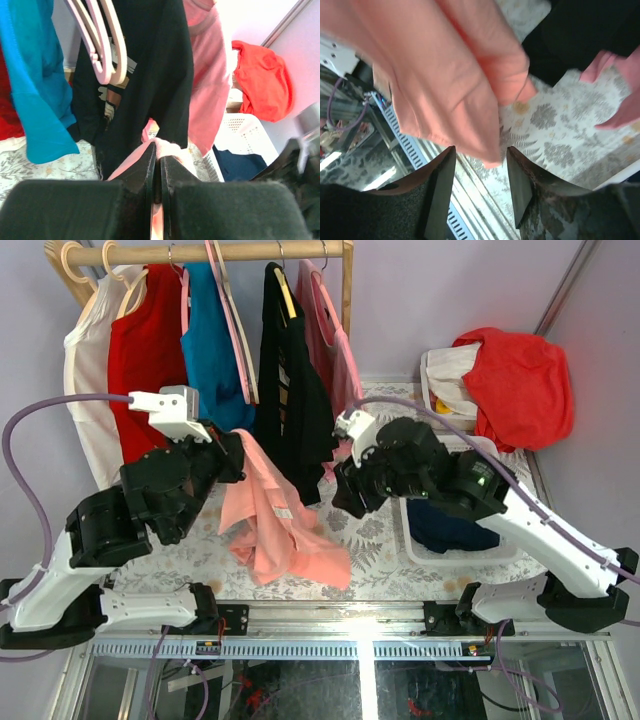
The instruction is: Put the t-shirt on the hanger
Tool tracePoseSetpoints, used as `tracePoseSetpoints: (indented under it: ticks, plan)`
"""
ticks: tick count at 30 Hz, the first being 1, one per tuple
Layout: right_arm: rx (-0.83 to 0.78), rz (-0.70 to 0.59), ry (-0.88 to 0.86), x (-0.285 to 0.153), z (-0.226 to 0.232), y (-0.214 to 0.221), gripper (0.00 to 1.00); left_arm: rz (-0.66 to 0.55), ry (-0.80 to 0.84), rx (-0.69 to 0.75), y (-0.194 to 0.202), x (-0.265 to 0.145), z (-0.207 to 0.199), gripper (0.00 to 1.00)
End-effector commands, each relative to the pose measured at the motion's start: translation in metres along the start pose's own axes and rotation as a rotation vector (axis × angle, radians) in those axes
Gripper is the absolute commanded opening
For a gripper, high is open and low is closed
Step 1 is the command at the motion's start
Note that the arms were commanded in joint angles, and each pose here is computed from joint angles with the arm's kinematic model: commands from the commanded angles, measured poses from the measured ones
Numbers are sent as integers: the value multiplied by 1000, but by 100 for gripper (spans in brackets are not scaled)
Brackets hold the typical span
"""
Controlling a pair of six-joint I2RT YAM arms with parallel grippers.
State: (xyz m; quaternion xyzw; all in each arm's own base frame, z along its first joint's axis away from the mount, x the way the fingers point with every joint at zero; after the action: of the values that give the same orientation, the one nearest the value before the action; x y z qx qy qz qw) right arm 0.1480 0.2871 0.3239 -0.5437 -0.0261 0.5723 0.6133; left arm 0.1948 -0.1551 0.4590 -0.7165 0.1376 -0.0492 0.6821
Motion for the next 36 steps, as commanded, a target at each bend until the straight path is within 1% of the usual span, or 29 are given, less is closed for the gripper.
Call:
tracePoseSetpoints:
  ticks: [1, 4, 7, 10, 12, 15, 18, 22, 27, 31, 36]
  plan:
    - [-57, -216, 2, -40, 20, -72, 53, -19, -52, 8, -5, -13, 26, 0]
    - [-58, -355, 40, -56, 27, -116, 56, -10, -71, 5, -2, -17, 34, 0]
    - [-33, -501, 19, -58, 42, -163, 58, -1, -83, -1, 3, -21, 41, 0]
    - [-16, -596, 38, -43, 48, -201, 59, 8, -91, -12, 5, -25, 47, 0]
    - [-36, -630, 75, -19, 49, -225, 59, 19, -91, -8, 7, -26, 48, 0]
    - [-73, -691, 150, 4, 41, -252, 60, 35, -80, -8, 9, -27, 45, 0]
    - [-73, -736, 144, 23, 36, -270, 61, 49, -75, -7, 12, -26, 43, 0]
    - [-40, -790, 144, 38, 25, -285, 61, 62, -67, -3, 14, -24, 39, 0]
    - [-10, -788, 96, 65, 24, -291, 61, 72, -53, -3, 13, -22, 33, 0]
    - [-2, -784, 116, 83, 17, -290, 61, 75, -45, -7, 12, -22, 31, 0]
    - [-2, -788, 156, 97, 6, -291, 61, 76, -43, -7, 12, -21, 29, 0]
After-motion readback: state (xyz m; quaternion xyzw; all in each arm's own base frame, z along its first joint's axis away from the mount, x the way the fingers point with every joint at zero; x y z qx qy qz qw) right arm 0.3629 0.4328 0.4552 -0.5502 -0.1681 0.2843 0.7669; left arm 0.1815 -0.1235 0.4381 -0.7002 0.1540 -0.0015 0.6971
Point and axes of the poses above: each gripper's point midway between its finger pads, its own x axis out along the fingers, its own z axis along the line the jaws close on, y = z × x, the point moved 1 cm from there along -x, back along the fingers, and after that the axes turned 15 degrees about x, right-handed, at the moved point
